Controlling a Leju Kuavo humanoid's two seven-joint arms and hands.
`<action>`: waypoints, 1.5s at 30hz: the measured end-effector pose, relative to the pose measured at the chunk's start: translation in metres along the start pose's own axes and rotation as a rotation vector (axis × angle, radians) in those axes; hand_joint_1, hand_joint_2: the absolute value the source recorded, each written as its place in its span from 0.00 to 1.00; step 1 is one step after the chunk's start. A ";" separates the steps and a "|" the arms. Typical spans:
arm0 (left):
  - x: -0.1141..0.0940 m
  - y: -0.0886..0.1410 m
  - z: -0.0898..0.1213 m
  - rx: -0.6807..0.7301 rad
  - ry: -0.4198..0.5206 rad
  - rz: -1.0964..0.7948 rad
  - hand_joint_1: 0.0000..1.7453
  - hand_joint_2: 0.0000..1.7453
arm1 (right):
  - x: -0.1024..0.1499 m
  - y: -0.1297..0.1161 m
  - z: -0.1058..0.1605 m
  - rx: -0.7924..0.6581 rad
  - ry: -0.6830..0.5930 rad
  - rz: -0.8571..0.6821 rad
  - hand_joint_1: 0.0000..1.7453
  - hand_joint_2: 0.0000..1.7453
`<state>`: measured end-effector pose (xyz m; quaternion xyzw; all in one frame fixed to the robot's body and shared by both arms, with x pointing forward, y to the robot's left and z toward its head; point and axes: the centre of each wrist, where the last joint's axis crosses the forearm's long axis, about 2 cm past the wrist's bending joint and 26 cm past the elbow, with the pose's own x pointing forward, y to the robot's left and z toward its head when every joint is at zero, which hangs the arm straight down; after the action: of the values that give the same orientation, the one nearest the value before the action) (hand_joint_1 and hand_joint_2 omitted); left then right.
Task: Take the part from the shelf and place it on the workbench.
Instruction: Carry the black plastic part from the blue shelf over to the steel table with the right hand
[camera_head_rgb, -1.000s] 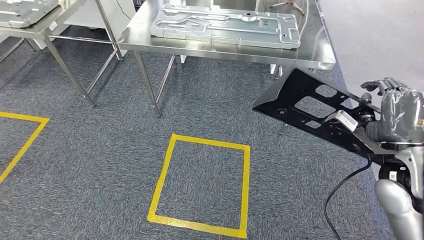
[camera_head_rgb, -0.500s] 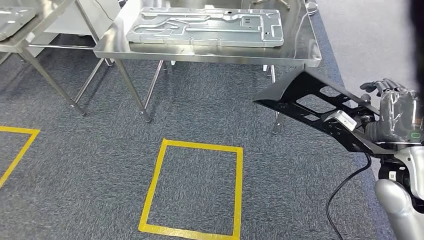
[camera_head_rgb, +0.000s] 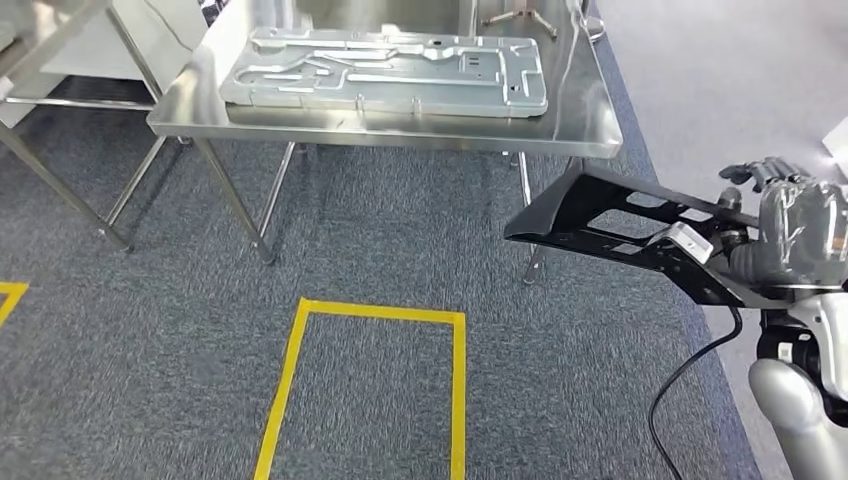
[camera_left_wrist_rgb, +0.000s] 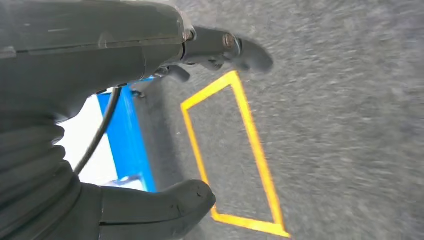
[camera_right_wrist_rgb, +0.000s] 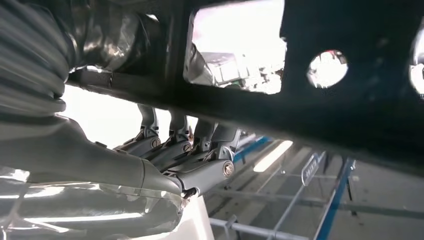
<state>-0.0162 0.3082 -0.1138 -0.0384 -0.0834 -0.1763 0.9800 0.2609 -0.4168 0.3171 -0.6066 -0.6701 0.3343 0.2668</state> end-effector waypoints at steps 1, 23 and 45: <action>0.000 -0.001 0.000 -0.001 0.000 0.000 0.00 1.00 | 0.000 0.000 0.000 0.003 0.000 0.000 1.00 1.00; -0.002 -0.003 0.000 -0.017 0.002 0.014 0.00 1.00 | 0.001 0.001 -0.001 0.011 -0.004 -0.002 1.00 1.00; 0.002 -0.004 -0.001 -0.020 -0.012 0.020 0.00 1.00 | 0.000 0.002 -0.004 0.019 -0.007 0.001 1.00 1.00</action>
<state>-0.0159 0.3040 -0.1139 -0.0499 -0.0871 -0.1669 0.9809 0.2657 -0.4165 0.3182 -0.6032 -0.6676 0.3427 0.2702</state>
